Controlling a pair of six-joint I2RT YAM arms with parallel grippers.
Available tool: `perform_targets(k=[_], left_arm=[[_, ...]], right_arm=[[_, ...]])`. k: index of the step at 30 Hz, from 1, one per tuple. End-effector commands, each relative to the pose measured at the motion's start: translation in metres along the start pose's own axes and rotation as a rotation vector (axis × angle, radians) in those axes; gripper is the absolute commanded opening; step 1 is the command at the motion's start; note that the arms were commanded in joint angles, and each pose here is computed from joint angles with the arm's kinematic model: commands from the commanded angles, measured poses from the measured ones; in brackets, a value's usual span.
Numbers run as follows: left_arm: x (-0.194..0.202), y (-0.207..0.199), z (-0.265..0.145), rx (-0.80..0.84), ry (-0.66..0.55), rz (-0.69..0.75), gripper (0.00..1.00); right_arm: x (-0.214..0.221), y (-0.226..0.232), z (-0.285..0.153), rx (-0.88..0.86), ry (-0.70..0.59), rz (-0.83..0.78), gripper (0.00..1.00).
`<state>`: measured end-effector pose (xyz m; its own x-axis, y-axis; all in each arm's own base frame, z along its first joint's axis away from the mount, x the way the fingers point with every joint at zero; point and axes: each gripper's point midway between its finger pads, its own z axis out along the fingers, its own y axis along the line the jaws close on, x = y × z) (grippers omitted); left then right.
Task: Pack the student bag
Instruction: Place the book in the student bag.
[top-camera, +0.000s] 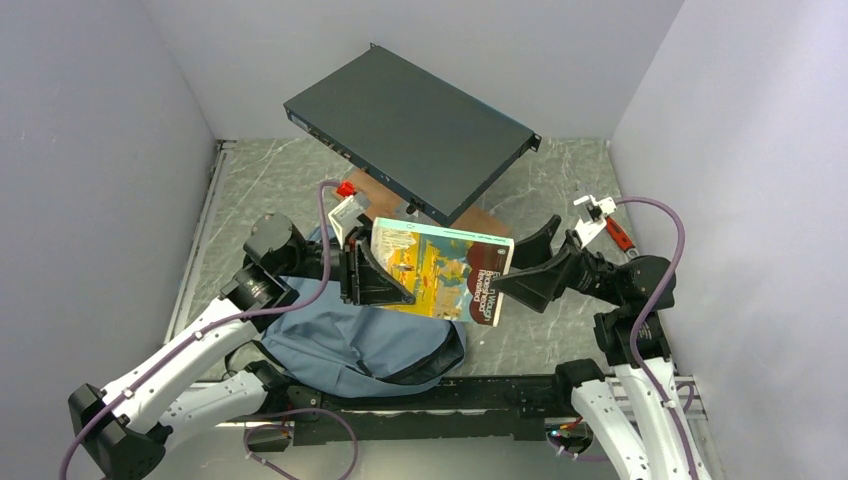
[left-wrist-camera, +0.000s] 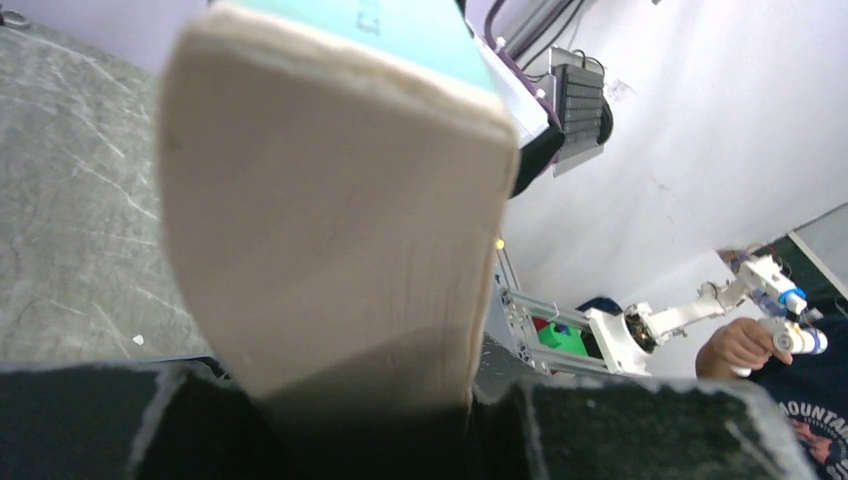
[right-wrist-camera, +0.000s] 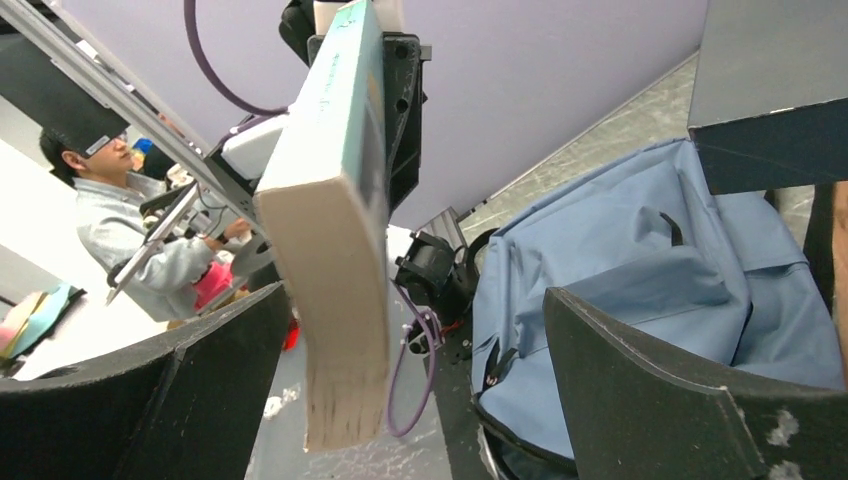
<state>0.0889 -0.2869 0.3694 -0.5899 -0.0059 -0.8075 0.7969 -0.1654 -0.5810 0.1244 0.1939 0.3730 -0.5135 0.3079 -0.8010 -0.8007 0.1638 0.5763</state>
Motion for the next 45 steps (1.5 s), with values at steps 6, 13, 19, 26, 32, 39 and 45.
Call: perform_targets(k=[6,13,19,26,32,39,45], left_arm=[[-0.007,-0.039,-0.006,0.161,0.019,0.177,0.0],[-0.008,-0.033,-0.002,0.171,0.032,0.154,0.0],[-0.015,-0.029,0.001,0.155,-0.002,0.153,0.0],[-0.021,-0.01,0.002,0.039,-0.04,0.169,0.0],[-0.017,-0.001,0.001,-0.013,-0.033,0.161,0.0],[-0.026,0.029,-0.007,-0.233,-0.104,0.118,0.11],[-0.018,0.081,-0.041,-0.593,-0.115,0.105,0.87]], right_arm=[[-0.024,0.043,0.001,-0.106,-0.008,-0.071,1.0],[-0.021,0.052,0.0,-0.149,0.014,-0.049,1.0],[-0.002,0.057,0.01,-0.246,0.011,0.066,0.99],[0.03,0.065,0.038,-0.297,0.062,0.13,0.9],[0.027,0.058,0.04,-0.269,0.016,0.16,0.69],[0.039,0.038,0.043,-0.174,0.038,0.224,0.09],[0.049,-0.01,0.022,0.205,0.033,0.257,0.0]])
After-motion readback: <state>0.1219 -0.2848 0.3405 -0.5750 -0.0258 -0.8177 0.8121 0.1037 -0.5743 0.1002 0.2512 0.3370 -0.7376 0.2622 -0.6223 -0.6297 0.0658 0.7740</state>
